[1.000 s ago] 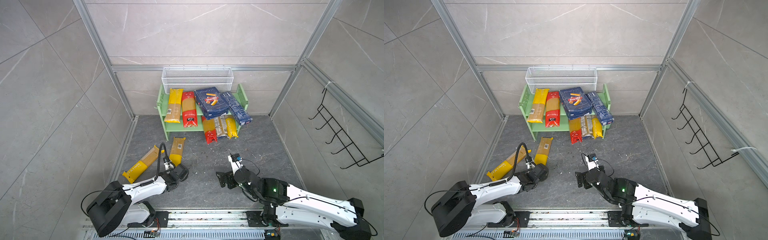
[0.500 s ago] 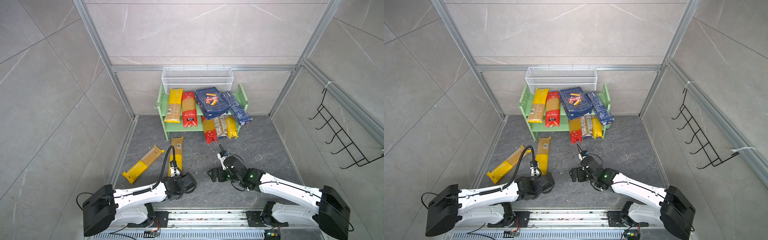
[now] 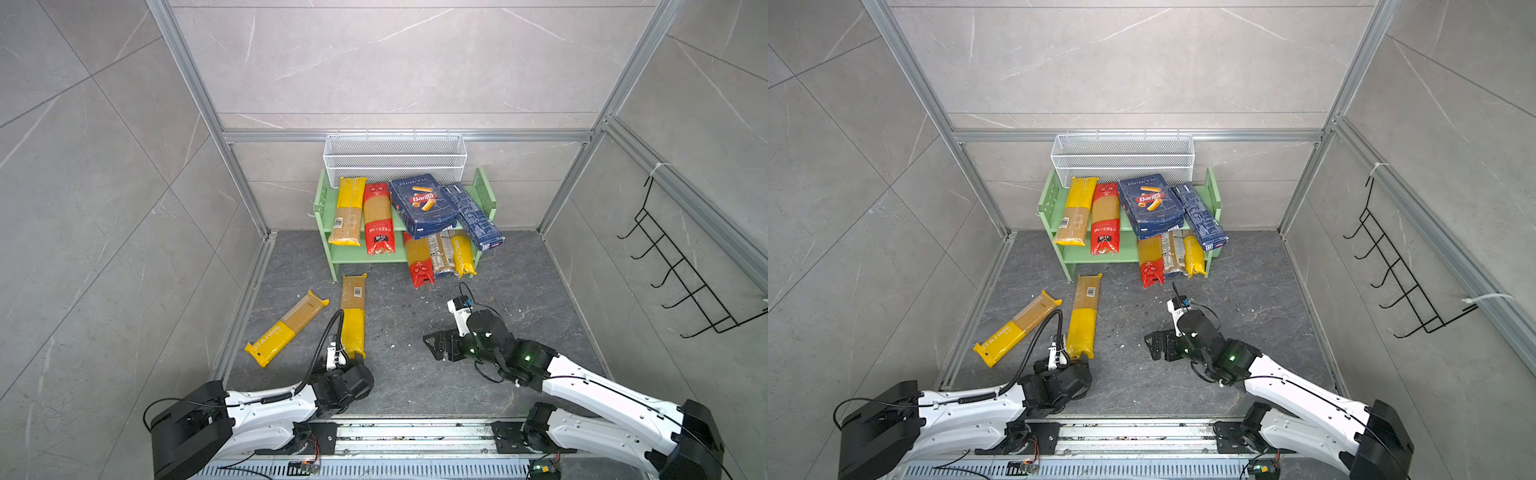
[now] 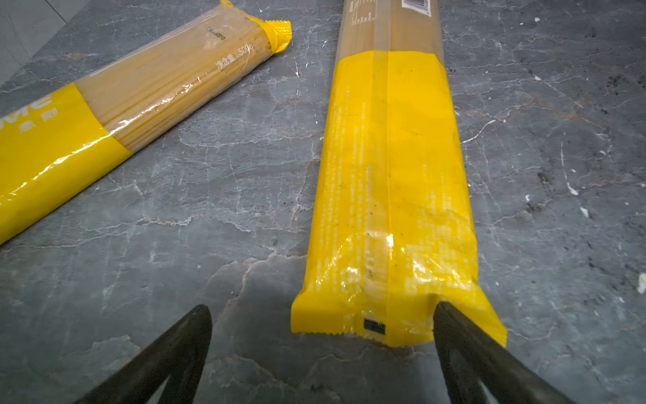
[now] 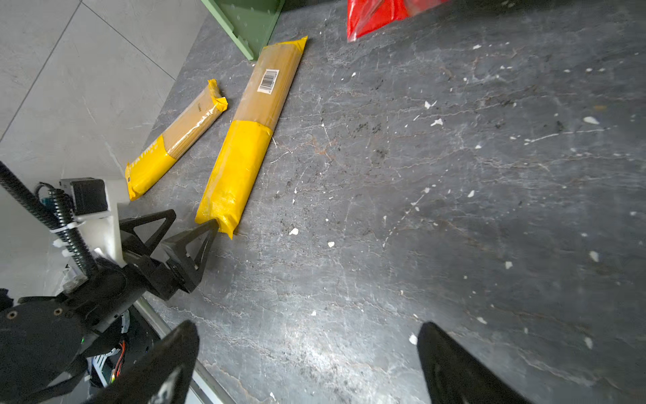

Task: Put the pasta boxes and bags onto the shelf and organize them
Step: 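Close the left gripper on the yellow bag end and tilt it upright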

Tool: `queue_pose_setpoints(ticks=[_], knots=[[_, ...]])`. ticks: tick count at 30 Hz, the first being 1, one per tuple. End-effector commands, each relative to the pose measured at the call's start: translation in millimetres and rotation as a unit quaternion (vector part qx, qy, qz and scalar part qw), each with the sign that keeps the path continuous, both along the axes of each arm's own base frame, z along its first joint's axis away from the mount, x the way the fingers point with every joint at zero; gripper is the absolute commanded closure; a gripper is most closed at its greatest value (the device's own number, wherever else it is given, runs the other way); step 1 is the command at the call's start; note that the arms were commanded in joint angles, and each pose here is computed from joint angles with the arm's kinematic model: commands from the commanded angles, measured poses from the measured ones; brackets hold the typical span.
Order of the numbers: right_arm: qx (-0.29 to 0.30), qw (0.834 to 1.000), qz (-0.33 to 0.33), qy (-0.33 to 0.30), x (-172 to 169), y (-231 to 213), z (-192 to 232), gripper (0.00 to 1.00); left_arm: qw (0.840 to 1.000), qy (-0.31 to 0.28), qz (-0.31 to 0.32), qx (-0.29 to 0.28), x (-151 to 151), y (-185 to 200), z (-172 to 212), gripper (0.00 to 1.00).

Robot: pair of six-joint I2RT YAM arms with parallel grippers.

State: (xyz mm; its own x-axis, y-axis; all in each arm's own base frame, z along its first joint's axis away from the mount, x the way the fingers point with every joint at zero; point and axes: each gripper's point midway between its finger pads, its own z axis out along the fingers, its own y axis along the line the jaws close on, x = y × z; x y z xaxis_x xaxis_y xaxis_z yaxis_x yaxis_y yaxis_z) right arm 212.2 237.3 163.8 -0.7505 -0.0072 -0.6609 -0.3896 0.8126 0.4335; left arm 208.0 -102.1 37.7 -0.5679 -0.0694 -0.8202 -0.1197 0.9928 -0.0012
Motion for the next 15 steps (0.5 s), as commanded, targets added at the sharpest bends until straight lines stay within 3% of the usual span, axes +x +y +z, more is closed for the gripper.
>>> queue_pose_setpoints(ticks=[1,15], knots=[[-0.028,1.000,-0.011,0.000,-2,-14,-1,0.00,0.999,-0.037,-0.016,-0.029,18,-19,16,0.00],[-0.044,0.999,-0.032,0.005,-5,-29,-3,0.00,0.998,-0.005,-0.044,-0.053,43,-38,-12,0.00]])
